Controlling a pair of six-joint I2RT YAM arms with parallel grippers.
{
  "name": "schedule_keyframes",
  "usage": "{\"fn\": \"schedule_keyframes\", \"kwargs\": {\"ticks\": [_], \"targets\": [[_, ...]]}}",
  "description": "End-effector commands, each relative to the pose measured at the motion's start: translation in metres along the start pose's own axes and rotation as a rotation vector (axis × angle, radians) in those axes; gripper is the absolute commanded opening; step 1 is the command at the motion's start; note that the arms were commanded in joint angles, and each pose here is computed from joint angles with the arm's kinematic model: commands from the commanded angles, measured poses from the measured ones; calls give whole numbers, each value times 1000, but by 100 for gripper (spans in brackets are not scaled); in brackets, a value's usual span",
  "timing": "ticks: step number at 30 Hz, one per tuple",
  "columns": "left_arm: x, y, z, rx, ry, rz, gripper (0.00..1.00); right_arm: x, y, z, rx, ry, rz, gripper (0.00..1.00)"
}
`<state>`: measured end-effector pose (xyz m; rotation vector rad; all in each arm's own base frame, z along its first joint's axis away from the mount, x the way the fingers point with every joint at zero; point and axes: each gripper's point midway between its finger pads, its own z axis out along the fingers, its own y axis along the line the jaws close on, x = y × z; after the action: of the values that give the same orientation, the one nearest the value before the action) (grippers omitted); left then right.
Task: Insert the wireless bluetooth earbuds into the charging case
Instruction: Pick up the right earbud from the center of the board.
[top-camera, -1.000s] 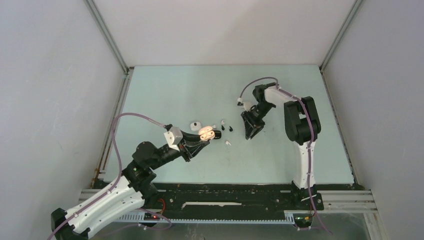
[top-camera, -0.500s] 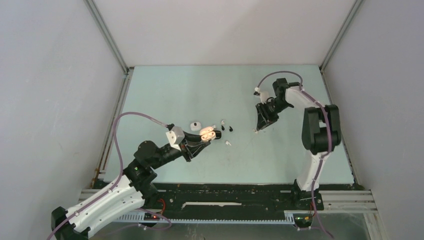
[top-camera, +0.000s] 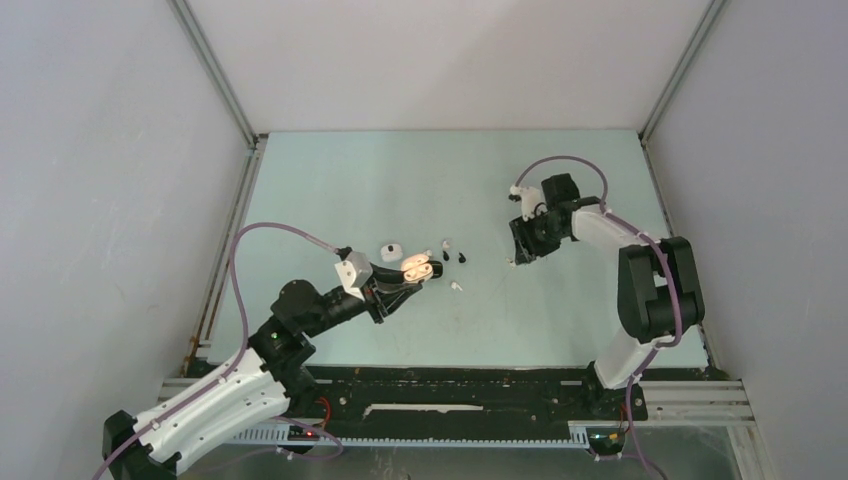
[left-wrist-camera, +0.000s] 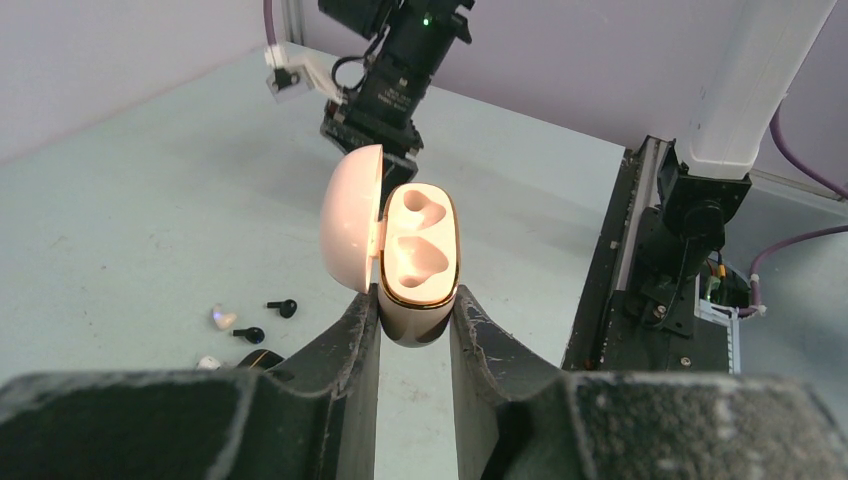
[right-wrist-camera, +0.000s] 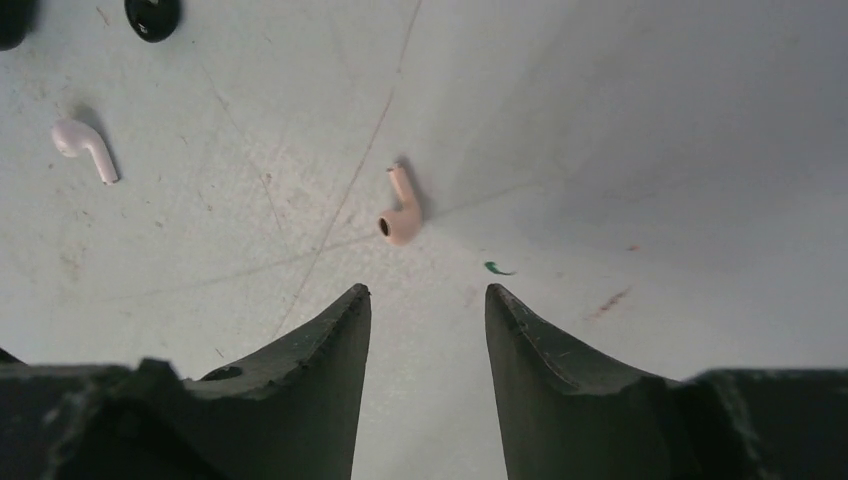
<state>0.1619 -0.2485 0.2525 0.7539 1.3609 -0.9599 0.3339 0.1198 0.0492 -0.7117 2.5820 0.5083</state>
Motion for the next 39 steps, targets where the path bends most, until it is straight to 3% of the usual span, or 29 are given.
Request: {"fn": "schedule_keyframes", "kwargs": {"ticks": [1,16,27,39], "targets": [[-29,-3,0,16,-68,51,0,-15,15,11,93,-40,24,50],[-34,-5,-2,21,-83,55,0,-5,9,41,216,29,-25,49],[-34,-5,-2,18,-81,57,0,6,2,49,184,81,10,34],[-34,-5,-2,21,-79,55,0,11,-7,40,221,102,18,39]]}}
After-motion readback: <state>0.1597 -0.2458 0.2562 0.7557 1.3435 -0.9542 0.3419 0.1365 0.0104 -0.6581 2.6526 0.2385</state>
